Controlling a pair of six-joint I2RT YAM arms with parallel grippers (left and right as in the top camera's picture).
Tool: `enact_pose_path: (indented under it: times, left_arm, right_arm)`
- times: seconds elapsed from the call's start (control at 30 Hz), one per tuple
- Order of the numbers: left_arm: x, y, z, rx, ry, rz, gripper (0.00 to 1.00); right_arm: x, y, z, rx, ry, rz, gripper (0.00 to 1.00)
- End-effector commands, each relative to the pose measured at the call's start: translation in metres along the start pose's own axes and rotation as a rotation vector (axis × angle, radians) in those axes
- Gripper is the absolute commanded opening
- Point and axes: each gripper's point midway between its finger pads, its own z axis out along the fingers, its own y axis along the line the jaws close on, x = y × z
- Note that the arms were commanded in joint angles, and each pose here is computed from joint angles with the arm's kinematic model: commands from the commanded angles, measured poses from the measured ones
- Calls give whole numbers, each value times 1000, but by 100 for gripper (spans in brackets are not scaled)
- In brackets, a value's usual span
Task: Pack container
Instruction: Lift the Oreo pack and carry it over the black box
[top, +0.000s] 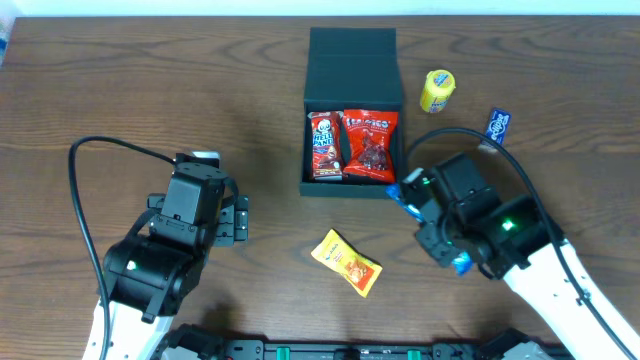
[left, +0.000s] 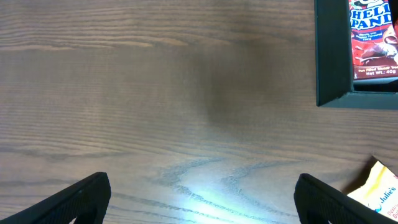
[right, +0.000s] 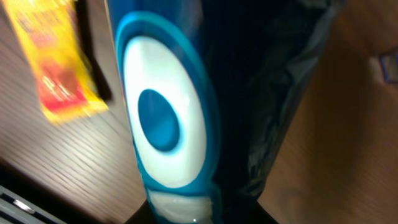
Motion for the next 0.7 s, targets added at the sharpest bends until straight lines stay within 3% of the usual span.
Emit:
enact_pose_path:
  times: [0.0, 0.2, 0.33, 0.67]
  left_arm:
    - [2, 1, 1, -4, 7, 5, 95]
    - [2, 1, 1, -4, 7, 5, 95]
    - [2, 1, 1, -4, 7, 5, 95]
    - [2, 1, 1, -4, 7, 5, 95]
  right_arm:
    - [-26, 13, -14, -19, -70, 158, 1]
    - [-66, 43, -11, -61, -91, 191, 1]
    - [-96, 49, -3, -72, -105, 305, 1]
    - [-162, 0, 10, 121, -317, 665, 1]
